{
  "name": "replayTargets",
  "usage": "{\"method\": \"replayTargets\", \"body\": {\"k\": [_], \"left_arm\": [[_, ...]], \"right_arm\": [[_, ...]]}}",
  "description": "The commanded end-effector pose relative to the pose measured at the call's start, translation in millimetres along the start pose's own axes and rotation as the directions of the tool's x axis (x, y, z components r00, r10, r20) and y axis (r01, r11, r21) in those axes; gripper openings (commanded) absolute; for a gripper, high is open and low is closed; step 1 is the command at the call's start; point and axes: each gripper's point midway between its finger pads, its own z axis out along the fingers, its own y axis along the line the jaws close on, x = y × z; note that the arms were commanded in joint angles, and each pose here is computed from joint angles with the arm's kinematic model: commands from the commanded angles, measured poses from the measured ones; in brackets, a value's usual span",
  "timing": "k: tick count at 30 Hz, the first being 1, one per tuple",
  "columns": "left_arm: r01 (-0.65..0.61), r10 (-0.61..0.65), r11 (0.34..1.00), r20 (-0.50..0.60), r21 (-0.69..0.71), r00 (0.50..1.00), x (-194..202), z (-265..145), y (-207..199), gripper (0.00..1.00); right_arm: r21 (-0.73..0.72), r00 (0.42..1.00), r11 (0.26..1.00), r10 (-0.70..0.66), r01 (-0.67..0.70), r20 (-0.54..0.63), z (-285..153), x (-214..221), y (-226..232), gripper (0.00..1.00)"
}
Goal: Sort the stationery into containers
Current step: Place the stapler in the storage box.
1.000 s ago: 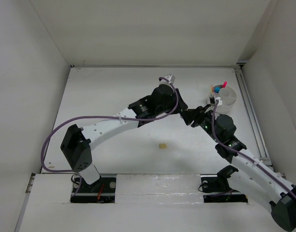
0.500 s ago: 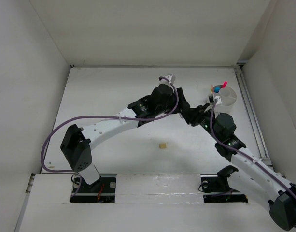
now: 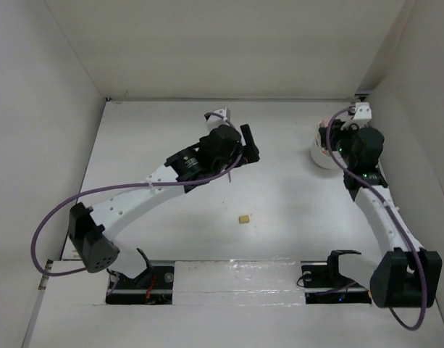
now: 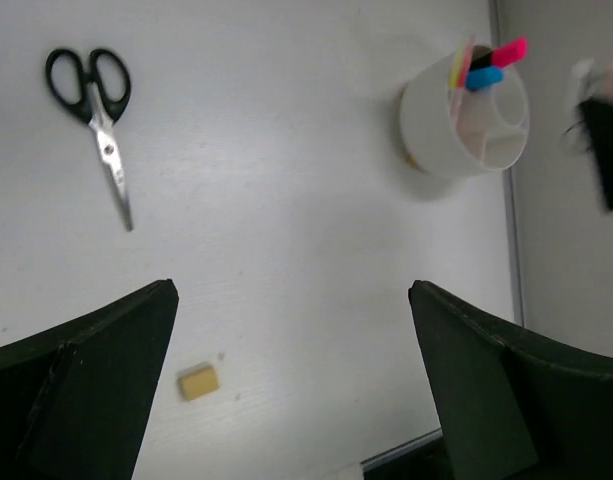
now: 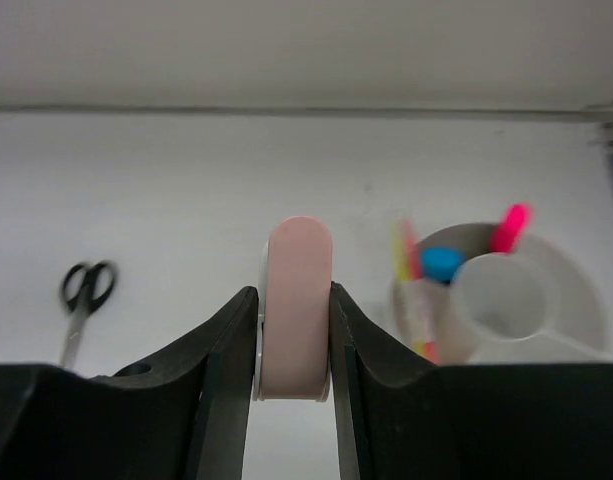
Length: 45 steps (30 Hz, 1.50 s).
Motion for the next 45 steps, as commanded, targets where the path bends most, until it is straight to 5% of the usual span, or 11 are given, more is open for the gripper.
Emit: {"method": "replayTargets", "body": {"k": [1, 6, 11, 17, 26, 45], "left_arm": [[-0.008, 0.007, 0.998, -0.022, -0.057, 1.0, 16.0, -20.7, 36.7, 1.0], [-0.025, 0.023, 1.0, -0.096, -0.019, 0.995, 56.4, -33.1, 68.6, 1.0], [-0.066, 0.064, 0.998, -0.115, -0.019, 0.991, 74.9, -43.0, 97.6, 1.0], [-0.081, 0.086, 0.995, -0.098, 0.059, 0.991, 76.9, -52.5, 95.4, 1.0], [-0.09, 0.101, 0.991, -0.113, 0.103, 0.988, 84.7, -48.3, 90.8, 1.0], [-0.106, 0.12, 0.987, -0.123, 0.119, 0.985, 86.9, -43.0, 85.8, 1.0]], "right_arm": [[0.009, 0.992, 0.996, -0.09, 0.089, 0.088, 16.9, -60.2, -36.0, 0.0], [-0.011, 0.971, 0.975, -0.218, 0.22, 0.098, 36.3, -110.8, -78.5, 0.0], [-0.176, 0.967, 0.954, -0.252, 0.243, -0.028, 58.3, -74.5, -124.4, 0.0], [-0.136, 0.95, 0.953, -0.286, 0.27, -0.122, 48.0, -41.9, -165.8, 0.0], [-0.143, 0.942, 0.981, -0.166, 0.128, -0.293, 61.1, 30.3, -199.7, 0.0], [-0.151, 0.96, 0.987, -0.095, 0.056, -0.263, 78.5, 57.5, -210.3, 0.0]]}}
